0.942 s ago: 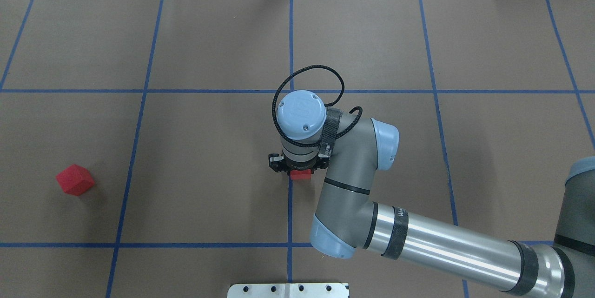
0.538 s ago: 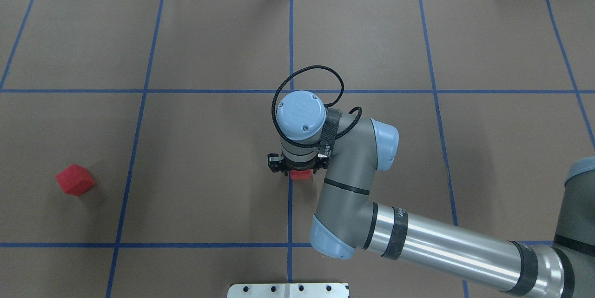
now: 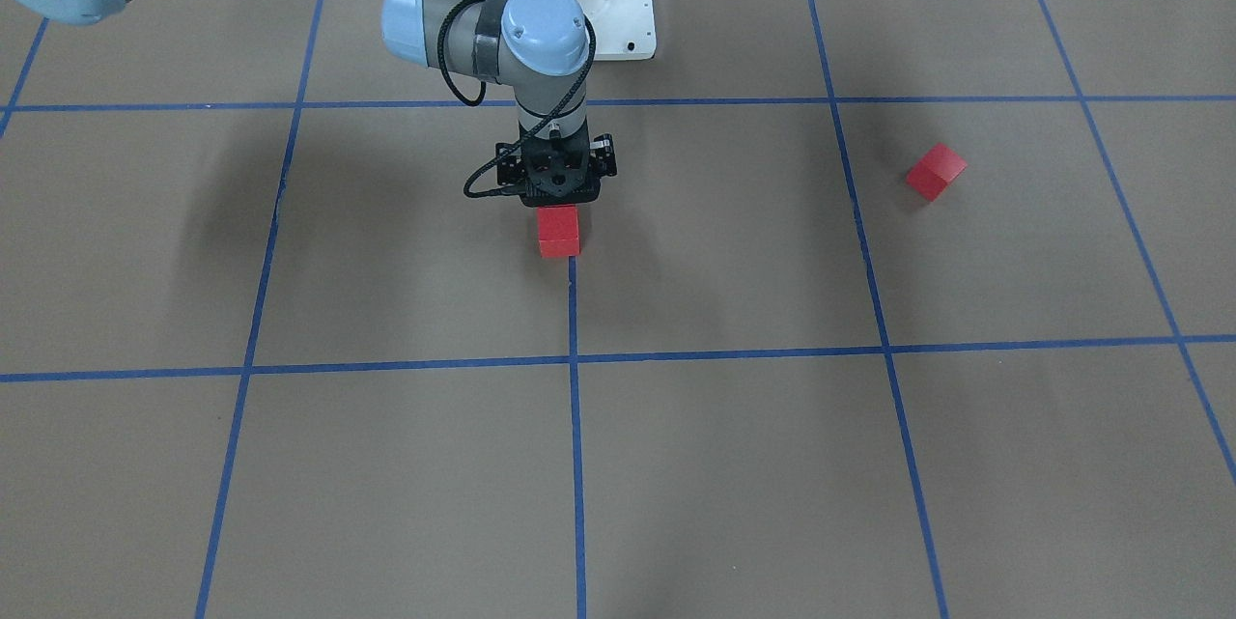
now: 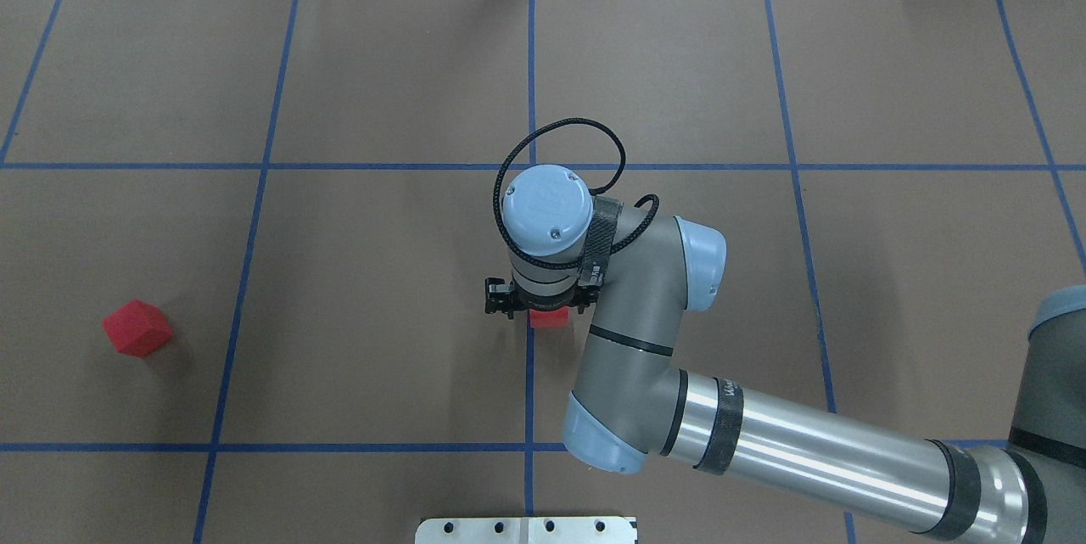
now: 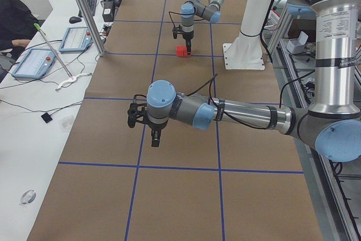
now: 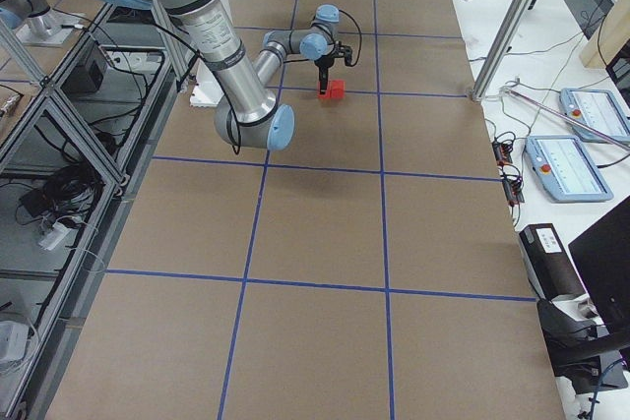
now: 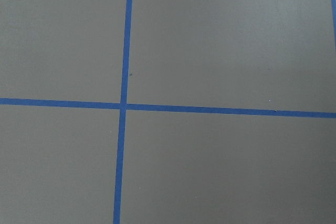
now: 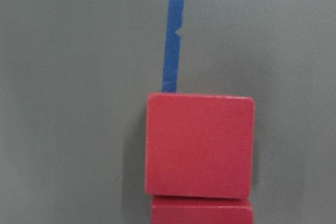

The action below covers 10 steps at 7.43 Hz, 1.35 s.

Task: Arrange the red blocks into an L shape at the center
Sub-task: 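Lower the held cube beside the center cube, nearer the robot, then open and raise the right gripper away while the left gripper approaches the far cube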

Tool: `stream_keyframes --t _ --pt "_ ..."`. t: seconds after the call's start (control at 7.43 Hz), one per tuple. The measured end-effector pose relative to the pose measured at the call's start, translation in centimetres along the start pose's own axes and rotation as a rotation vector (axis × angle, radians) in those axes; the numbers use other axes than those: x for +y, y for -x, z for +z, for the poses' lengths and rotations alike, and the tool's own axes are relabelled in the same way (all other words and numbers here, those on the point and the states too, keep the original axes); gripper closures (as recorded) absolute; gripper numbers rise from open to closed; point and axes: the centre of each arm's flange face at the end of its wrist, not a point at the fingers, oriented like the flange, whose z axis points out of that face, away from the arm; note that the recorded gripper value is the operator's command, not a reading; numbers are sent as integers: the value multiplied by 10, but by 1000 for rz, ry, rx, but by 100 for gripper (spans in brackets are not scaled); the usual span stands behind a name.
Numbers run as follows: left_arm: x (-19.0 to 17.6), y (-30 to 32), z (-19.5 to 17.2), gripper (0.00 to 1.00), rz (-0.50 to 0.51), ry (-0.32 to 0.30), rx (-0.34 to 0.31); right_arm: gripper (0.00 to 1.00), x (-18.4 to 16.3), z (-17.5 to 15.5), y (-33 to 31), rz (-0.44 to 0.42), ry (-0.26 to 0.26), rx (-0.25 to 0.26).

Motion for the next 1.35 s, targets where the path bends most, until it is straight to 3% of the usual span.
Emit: stream_keyframes --t 0.4,0.81,1.35 --pt "-2 -24 5 0 -42 5 8 0 -3 -43 -23 16 -27 -27" --pt "20 -90 46 0 -157 50 29 0 -22 -98 -117 84 -38 -70" --pt "93 -203 121 0 -592 75 -54 0 -72 -131 -261 98 -28 -58"
